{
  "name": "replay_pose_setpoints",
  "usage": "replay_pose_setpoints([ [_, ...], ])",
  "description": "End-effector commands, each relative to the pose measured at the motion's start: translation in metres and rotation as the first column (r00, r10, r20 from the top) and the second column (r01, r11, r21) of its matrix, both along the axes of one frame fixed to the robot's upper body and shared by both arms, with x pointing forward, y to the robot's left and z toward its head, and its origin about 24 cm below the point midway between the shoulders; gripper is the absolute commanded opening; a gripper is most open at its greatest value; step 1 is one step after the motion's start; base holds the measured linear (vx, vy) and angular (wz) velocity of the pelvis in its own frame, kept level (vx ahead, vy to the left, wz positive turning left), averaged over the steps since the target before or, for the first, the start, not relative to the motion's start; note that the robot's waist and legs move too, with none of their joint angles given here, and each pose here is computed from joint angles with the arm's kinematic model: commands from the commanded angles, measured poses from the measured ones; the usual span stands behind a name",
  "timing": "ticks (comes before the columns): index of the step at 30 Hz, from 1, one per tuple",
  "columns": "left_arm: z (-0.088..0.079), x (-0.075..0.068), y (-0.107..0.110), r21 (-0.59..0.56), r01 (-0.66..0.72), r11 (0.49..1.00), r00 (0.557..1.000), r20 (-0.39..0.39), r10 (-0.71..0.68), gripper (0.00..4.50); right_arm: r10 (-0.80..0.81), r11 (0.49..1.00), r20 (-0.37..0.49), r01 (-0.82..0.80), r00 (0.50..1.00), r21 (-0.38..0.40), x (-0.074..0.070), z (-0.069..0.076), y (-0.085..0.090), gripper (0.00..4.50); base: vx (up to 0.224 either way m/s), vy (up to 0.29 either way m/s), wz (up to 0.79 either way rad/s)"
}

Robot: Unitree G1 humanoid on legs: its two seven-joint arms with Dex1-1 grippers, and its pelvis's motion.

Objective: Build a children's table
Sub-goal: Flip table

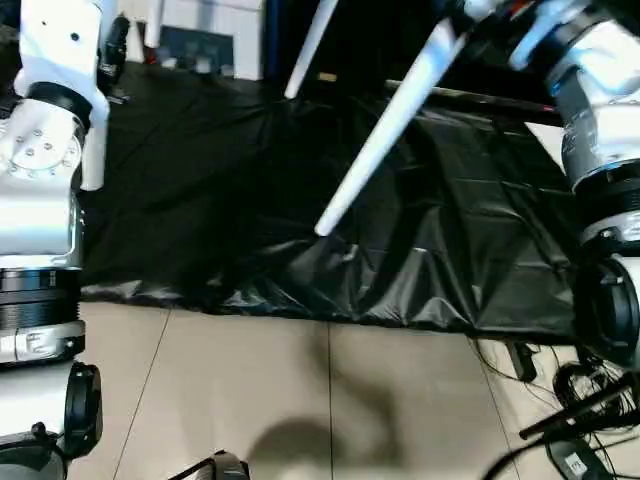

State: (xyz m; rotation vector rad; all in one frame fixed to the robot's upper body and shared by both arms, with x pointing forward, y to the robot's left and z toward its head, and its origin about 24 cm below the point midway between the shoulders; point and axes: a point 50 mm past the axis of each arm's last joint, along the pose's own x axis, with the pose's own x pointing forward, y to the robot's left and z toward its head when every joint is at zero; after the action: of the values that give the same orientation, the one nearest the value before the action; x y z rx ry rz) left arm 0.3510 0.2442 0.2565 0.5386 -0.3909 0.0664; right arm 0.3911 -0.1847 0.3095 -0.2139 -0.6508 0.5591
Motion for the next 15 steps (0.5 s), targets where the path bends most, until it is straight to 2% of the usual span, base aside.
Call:
replay_pose_setpoints([
  [1,-0.012,0.004,-0.012,0.075,0.063,0.995,0.996,-0.06,-0.059,1.75,-0.013,0.988,0.012,0.011,1.0,0.156,-0.005,0.001,-0.022,4.42,0.0,0.0,0.0],
  [2,-0.012,0.004,-0.012,0.075,0.063,0.995,0.996,-0.06,-0.059,1.75,-0.013,0.988,0.012,0.011,1.0,0.156,-0.005,0.001,-0.022,4.48,0.0,0.0,0.0],
  [4,-0.015,0.004,-0.009,0.073,0.069,0.995,0.996,-0.067,-0.064,1.75,-0.019,0.973,-0.022,0.024,1.0,0.229,-0.007,-0.013,-0.032,4.5,0.0,0.0,0.0],
  [5,-0.016,0.003,-0.008,0.072,0.07,0.995,0.995,-0.069,-0.065,1.75,-0.02,0.971,-0.03,0.027,0.999,0.239,-0.007,-0.016,-0.034,4.5,0.0,0.0,0.0],
  [8,-0.026,0.003,-0.005,0.078,0.097,0.992,0.991,-0.096,-0.09,1.75,-0.017,0.954,-0.099,0.045,0.995,0.297,-0.009,-0.048,-0.039,4.5,0.0,0.0,0.0],
  [9,-0.031,0.003,-0.003,0.069,0.106,0.992,0.989,-0.111,-0.098,1.75,0.028,0.938,-0.125,0.017,0.992,0.347,-0.012,-0.063,-0.037,4.5,0.0,0.0,0.0],
  [10,-0.034,0.002,-0.002,0.062,0.11,0.992,0.988,-0.12,-0.102,1.75,0.062,0.925,-0.138,-0.005,0.989,0.381,-0.014,-0.072,-0.036,4.5,0.0,0.0,0.0],
  [11,-0.034,0.002,-0.002,0.062,0.11,0.992,0.988,-0.12,-0.102,1.75,0.062,0.925,-0.138,-0.005,0.989,0.381,-0.014,-0.072,-0.036,4.5,0.0,0.0,0.0],
  [13,-0.043,0.001,0.002,0.073,0.125,0.989,0.983,-0.146,-0.114,1.75,0.158,0.88,-0.198,-0.047,0.967,0.473,-0.021,-0.103,-0.028,4.5,0.0,0.0,0.0],
  [15,-0.045,0.0,0.002,0.087,0.136,0.987,0.98,-0.157,-0.122,1.75,0.185,0.875,-0.225,-0.056,0.957,0.48,-0.022,-0.113,-0.024,4.5,0.0,0.0,0.0],
])
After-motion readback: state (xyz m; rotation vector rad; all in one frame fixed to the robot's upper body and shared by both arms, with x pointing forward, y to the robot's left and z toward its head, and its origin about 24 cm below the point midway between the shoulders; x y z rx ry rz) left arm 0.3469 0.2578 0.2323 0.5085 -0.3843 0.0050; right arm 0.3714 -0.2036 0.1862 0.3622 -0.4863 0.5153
